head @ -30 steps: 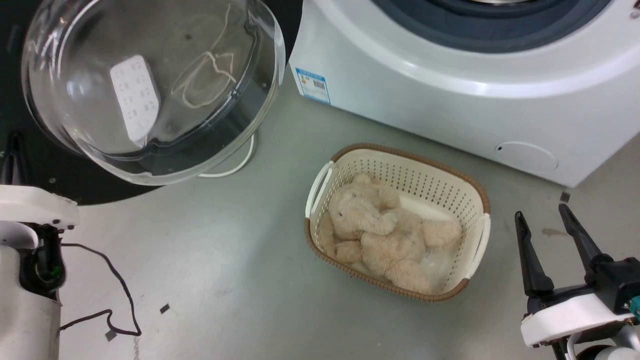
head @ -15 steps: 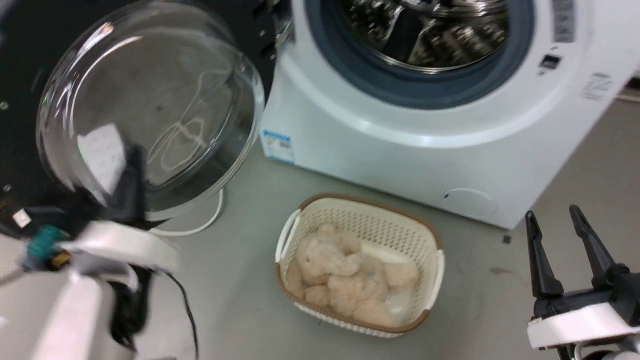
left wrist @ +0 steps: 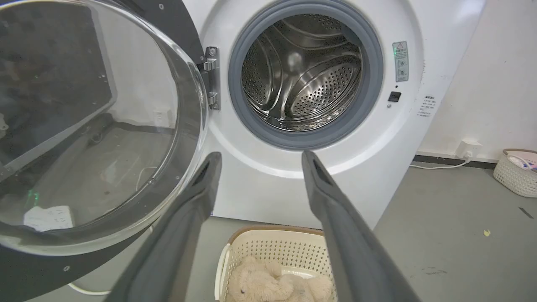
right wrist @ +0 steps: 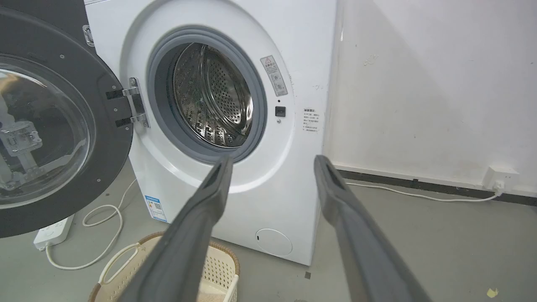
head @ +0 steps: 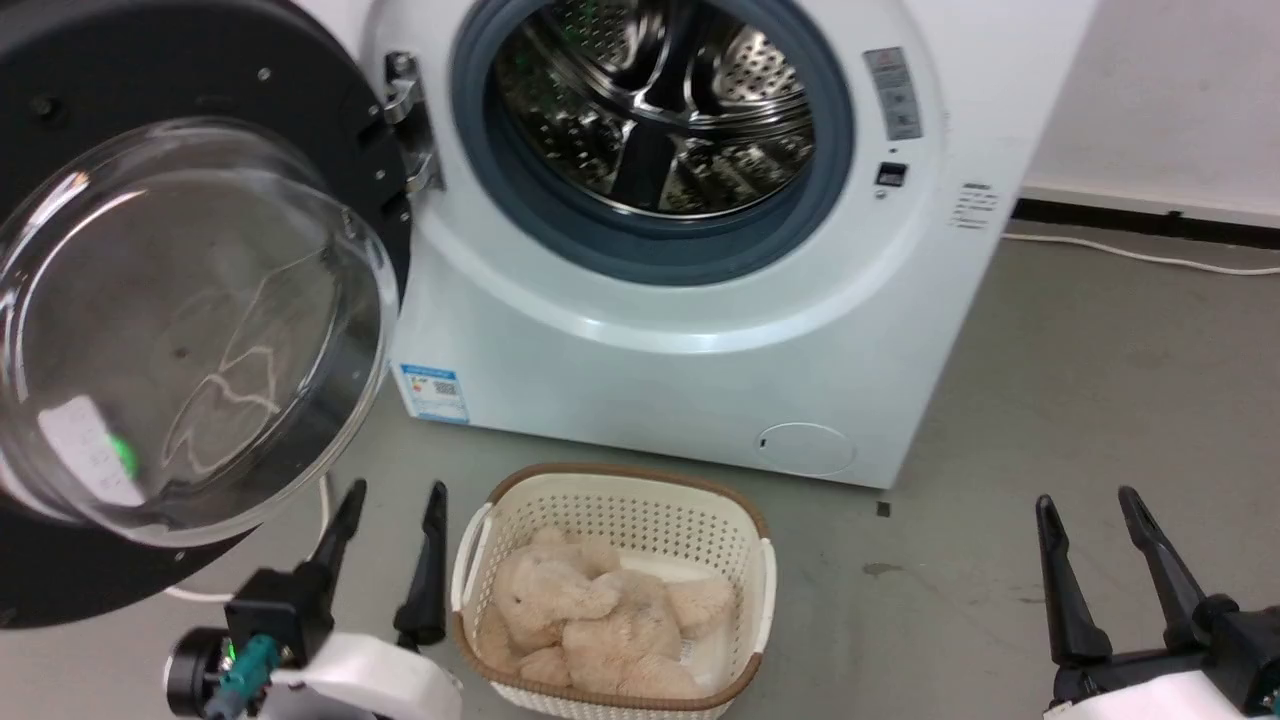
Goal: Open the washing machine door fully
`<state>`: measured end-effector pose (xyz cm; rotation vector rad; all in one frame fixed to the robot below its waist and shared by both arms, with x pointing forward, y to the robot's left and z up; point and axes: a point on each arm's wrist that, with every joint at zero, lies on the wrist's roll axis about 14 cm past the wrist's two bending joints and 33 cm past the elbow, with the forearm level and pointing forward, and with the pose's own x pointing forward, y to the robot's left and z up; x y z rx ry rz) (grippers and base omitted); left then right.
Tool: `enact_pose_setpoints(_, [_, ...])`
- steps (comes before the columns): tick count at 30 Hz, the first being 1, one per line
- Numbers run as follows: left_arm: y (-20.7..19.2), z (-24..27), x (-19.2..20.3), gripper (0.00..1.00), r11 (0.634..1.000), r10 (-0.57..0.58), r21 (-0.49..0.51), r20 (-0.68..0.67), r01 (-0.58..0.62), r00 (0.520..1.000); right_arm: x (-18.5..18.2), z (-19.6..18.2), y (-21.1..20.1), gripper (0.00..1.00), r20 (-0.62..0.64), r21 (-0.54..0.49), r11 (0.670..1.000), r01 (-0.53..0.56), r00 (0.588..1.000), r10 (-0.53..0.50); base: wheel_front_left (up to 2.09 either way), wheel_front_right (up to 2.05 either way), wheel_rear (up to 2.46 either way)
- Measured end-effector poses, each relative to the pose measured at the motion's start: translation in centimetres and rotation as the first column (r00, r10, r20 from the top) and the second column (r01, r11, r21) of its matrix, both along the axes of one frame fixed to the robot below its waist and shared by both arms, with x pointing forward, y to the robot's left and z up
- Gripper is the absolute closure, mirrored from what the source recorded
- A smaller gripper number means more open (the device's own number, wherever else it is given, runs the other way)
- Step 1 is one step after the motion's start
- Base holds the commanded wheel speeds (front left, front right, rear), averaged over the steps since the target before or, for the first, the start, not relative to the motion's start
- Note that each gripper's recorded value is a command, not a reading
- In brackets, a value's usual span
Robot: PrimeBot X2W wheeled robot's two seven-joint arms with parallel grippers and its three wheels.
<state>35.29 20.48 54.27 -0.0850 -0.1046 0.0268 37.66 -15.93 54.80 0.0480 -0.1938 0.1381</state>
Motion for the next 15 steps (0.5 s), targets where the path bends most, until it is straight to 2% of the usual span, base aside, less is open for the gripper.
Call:
enact_pose_setpoints(6, [-2.2,-1.8,-1.0,0.0,1.0,-0.022,-0.005,-0.032,0.022,0.999,-1.6,-0.7,-1.4,0.0,-0.027,-0.004,0.999,0.04,0.999,-0.04,0.0,0.0,0.0])
enact_pose_setpoints(15, [-2.7,-2.2,-1.8,0.0,1.0,-0.022,0.019,-0.025,0.022,0.999,-2.8,-2.6,-1.5,0.0,-0.085,-0.012,0.999,0.044,0.995,-0.044,0.0,0.0,0.0])
